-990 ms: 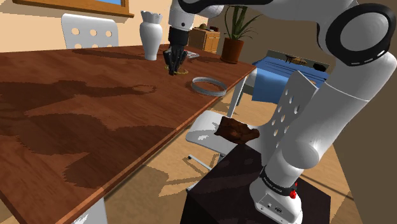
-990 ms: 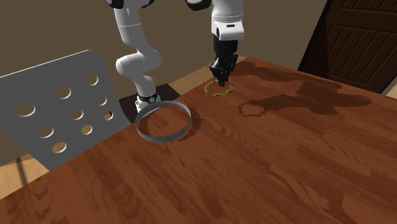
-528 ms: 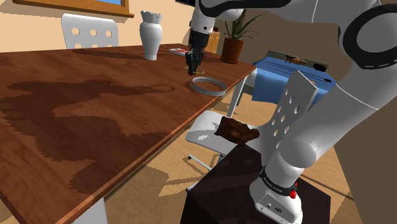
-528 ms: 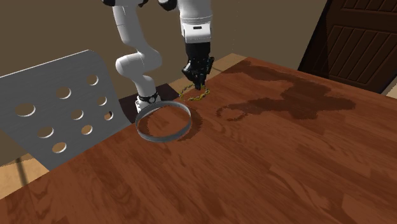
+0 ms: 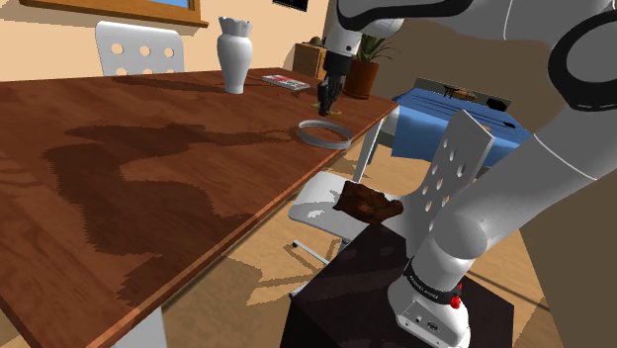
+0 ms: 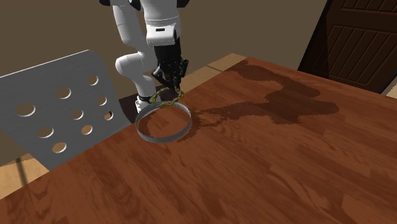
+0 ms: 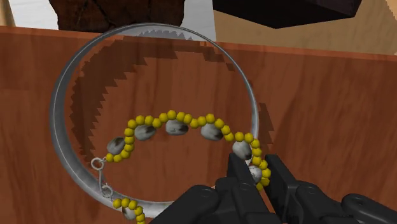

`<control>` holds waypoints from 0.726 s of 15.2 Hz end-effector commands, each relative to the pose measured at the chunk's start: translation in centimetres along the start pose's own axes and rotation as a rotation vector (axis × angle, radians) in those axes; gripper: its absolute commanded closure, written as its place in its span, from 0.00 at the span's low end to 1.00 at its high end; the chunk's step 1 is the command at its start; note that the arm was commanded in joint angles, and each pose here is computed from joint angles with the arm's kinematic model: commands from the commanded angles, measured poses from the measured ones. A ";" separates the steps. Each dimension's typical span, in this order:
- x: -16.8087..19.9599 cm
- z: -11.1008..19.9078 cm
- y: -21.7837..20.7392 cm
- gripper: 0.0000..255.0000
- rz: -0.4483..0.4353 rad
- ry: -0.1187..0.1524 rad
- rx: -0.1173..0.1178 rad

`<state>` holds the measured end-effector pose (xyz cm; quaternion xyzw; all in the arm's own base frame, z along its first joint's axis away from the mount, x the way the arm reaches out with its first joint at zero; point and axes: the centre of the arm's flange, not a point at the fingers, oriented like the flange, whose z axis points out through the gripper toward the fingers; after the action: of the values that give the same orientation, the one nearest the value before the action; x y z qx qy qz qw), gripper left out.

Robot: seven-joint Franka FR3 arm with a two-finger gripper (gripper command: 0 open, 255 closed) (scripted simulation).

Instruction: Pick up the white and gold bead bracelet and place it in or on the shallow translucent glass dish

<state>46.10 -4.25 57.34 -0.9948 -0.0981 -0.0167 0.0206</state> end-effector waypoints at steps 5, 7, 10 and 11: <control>-0.4 2.9 0.4 1.00 -0.001 0.000 0.000; -0.5 3.9 0.5 1.00 -0.001 0.000 0.000; -0.5 5.5 0.5 1.00 -0.001 0.000 0.000; -0.6 6.0 0.6 1.00 -0.001 0.000 0.000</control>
<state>45.73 -4.65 51.83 -0.9948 -0.0986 -0.0163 0.0207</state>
